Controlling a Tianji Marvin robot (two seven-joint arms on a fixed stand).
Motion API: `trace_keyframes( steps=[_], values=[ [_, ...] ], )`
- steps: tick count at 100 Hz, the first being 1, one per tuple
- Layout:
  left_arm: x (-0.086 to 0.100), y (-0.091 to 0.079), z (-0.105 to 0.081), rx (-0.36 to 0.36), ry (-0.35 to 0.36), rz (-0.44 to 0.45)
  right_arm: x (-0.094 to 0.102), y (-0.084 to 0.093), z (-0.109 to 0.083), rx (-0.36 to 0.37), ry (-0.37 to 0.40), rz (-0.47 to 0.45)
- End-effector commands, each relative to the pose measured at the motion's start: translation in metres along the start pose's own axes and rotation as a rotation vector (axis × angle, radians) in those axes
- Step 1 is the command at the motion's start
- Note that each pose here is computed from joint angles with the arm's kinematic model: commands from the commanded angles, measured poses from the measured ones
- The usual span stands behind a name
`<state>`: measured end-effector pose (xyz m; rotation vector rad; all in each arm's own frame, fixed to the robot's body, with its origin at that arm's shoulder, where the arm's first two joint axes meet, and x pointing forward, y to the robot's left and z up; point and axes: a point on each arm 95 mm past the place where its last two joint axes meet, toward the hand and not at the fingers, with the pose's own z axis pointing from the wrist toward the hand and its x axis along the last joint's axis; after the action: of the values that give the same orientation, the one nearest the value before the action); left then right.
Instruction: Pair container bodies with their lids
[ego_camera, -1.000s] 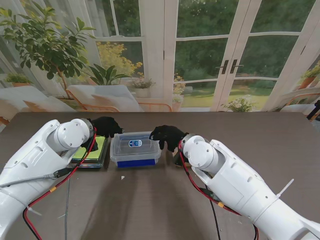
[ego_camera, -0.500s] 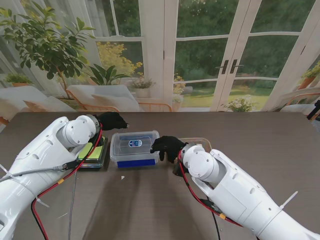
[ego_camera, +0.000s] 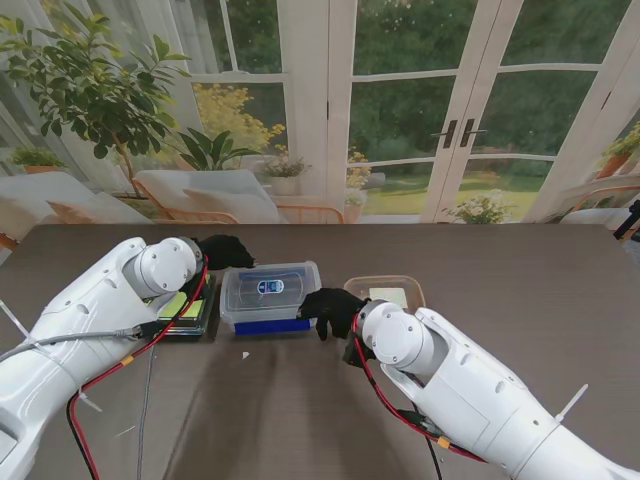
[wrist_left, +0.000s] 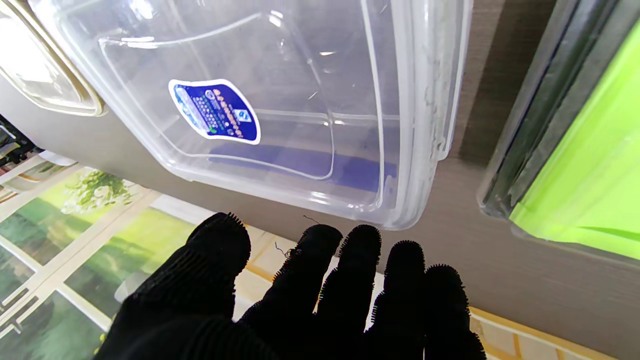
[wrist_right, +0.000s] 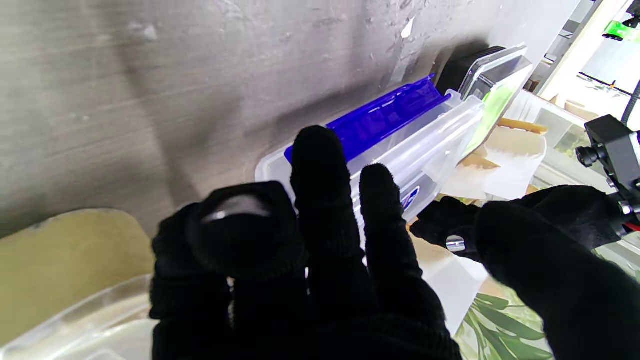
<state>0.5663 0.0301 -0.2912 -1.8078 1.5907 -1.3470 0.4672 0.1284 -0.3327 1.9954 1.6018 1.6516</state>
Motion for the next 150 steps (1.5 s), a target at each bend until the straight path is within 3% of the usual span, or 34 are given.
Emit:
trace_keyframes(
  steps=[1, 40, 78, 150],
  values=[
    [0.003, 0.004, 0.002, -0.031, 0.003, -0.003, -0.001, -0.009, 0.0, 0.03, -0.003, 0.007],
    [0.002, 0.017, 0.003, -0.11, -0.011, 0.018, -0.005, -0.017, 0.008, 0.071, -0.017, 0.015],
    [-0.003, 0.024, -0.013, -0.146, -0.022, 0.028, -0.009, -0.019, 0.017, 0.088, -0.033, 0.01],
    [0.002, 0.04, -0.048, -0.211, 0.003, 0.046, -0.011, -0.012, 0.014, 0.077, -0.035, -0.001]
  ],
)
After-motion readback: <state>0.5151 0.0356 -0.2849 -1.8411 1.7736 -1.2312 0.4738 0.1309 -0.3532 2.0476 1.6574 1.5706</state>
